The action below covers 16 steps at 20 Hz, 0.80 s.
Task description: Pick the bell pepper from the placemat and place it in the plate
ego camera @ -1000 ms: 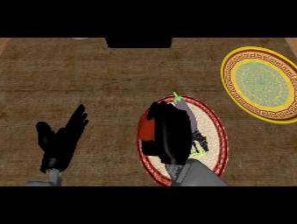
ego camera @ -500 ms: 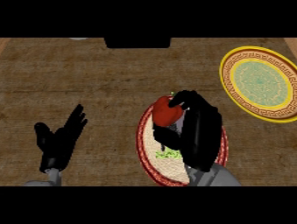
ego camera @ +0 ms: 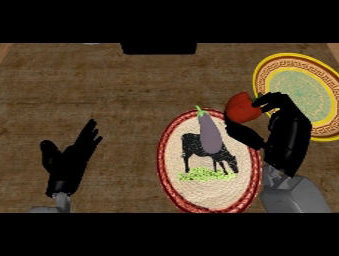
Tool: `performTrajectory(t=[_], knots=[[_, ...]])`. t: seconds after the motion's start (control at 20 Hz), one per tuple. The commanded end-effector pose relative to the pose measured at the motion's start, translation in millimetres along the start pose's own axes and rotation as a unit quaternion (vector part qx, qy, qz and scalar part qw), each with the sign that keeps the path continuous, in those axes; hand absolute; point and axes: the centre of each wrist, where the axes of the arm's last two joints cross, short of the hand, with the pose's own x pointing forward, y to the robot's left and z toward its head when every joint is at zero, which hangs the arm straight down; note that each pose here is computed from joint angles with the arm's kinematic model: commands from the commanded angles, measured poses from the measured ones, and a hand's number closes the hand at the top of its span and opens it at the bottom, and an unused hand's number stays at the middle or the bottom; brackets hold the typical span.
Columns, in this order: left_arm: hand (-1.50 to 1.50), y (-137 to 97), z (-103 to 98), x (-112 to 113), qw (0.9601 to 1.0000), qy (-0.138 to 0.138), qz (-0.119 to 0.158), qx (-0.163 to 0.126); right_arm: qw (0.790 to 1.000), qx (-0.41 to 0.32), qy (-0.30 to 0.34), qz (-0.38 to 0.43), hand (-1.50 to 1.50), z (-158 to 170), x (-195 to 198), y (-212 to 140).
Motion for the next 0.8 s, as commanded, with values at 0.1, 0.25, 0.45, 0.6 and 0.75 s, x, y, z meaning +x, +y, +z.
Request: performTrajectory(t=[0.1,0.25,0.45,0.6,0.75], knots=[[0.00,-2,0,-8,0.9996,0.027,-0.003,-0.003,0.994,-0.104,0.007,0.020,1.50,-65,-56,-20],[0.00,-10,-5,-5,0.9996,0.026,-0.005,-0.005,0.994,-0.103,0.026,0.021,1.50,-100,-71,-21],[0.00,-13,0,11,0.9995,0.026,-0.004,-0.015,0.993,-0.115,0.035,0.022,1.50,-130,-102,-24],[0.00,-4,11,-17,0.9995,0.022,-0.007,-0.020,0.992,-0.119,0.031,0.026,1.50,-148,-128,-37],[0.00,-11,5,-7,0.9995,0.028,0.000,-0.017,0.992,-0.116,0.030,0.026,1.50,-170,-144,-50]])
